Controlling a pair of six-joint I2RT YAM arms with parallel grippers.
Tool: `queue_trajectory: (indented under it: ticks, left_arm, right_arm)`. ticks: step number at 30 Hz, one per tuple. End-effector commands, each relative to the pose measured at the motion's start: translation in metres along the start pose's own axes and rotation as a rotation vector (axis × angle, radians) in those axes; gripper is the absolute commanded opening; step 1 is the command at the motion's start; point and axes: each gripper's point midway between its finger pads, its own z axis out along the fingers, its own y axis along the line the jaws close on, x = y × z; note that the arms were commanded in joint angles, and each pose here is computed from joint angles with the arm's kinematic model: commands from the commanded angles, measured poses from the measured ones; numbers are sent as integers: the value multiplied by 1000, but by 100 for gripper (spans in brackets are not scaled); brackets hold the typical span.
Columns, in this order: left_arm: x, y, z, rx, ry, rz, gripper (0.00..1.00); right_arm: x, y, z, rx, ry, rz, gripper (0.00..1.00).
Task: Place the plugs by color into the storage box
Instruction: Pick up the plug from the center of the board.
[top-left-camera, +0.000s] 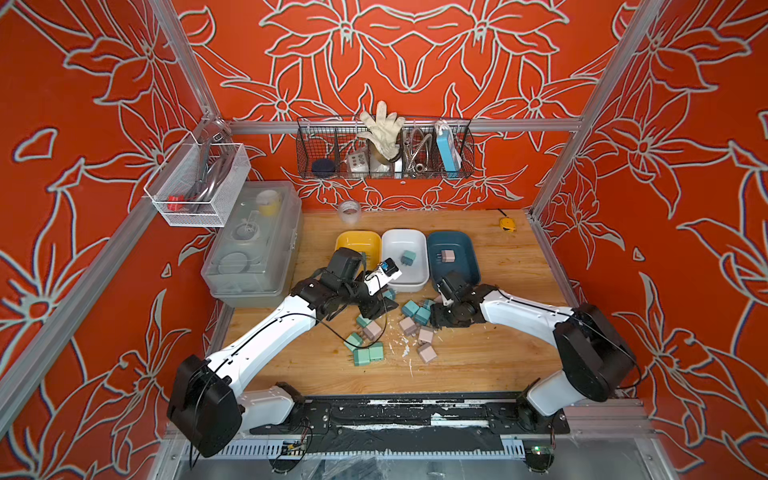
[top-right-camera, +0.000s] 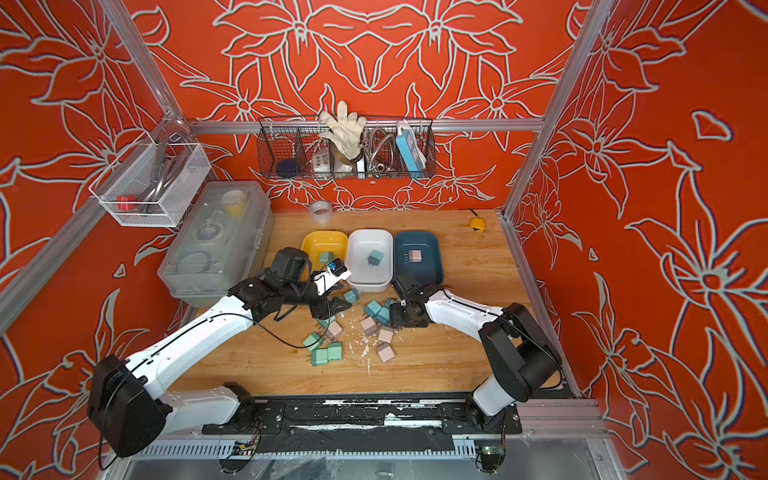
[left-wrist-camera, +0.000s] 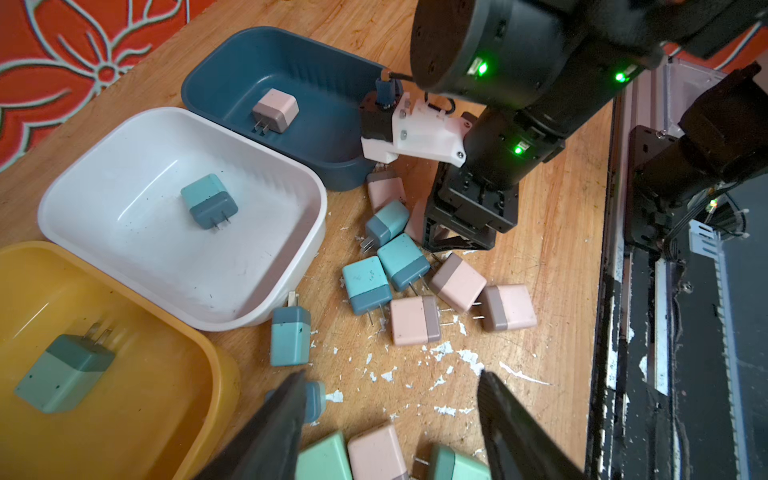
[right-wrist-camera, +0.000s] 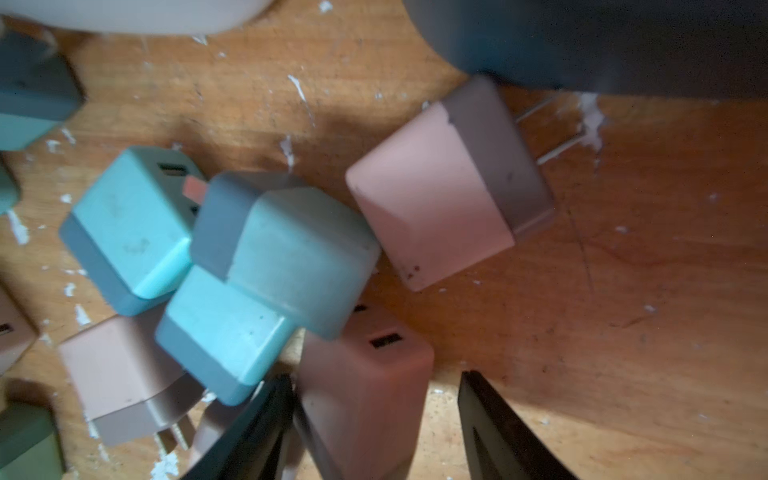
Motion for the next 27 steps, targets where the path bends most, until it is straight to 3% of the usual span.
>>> queue_trajectory:
  ticks: [1, 16, 27]
  left_arm:
    - [-9, -8, -5, 23, -22, 11, 66]
    - [-12, -12, -8, 29, -31, 25, 66]
    - [-13, -10, -4, 33, -26, 17, 66]
  right_arm:
    - [1, -3, 1, 38, 4, -4, 68]
    - [1, -4, -6, 56, 21, -45, 54]
    - [0, -10, -51, 62, -44, -129, 45]
